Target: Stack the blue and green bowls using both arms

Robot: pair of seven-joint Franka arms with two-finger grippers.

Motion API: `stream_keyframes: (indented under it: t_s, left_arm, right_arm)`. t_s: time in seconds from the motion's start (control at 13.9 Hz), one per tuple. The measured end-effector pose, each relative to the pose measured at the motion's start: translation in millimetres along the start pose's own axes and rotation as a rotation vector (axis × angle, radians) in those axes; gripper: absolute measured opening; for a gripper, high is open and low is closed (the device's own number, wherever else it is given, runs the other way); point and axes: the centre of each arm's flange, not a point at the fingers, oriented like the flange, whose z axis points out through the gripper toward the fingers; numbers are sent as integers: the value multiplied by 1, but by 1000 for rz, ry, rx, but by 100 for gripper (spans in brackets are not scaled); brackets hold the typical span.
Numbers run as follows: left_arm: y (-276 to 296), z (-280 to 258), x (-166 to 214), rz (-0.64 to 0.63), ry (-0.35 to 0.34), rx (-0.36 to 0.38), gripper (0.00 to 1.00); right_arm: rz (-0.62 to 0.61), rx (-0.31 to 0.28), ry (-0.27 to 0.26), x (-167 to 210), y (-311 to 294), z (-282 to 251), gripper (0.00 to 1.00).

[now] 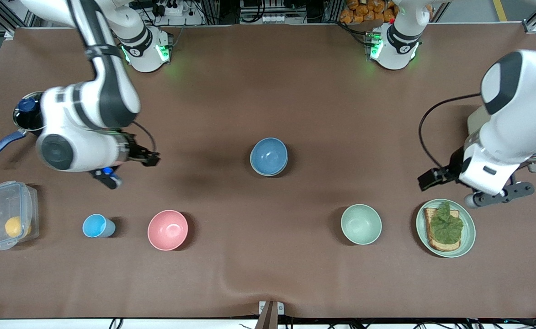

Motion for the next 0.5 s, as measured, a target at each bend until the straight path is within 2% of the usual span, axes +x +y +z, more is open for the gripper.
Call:
stream_keyframes:
  t_s: [0.22,0.5]
  left_arm:
    - [-21,-29,-12,59,-22,31,100]
    - [-47,-85,-45,61,-66,-12,100]
  right_arm:
    - [-97,41,7,33,57,-27,100]
    - [-196,20,84,39,102,-61,100]
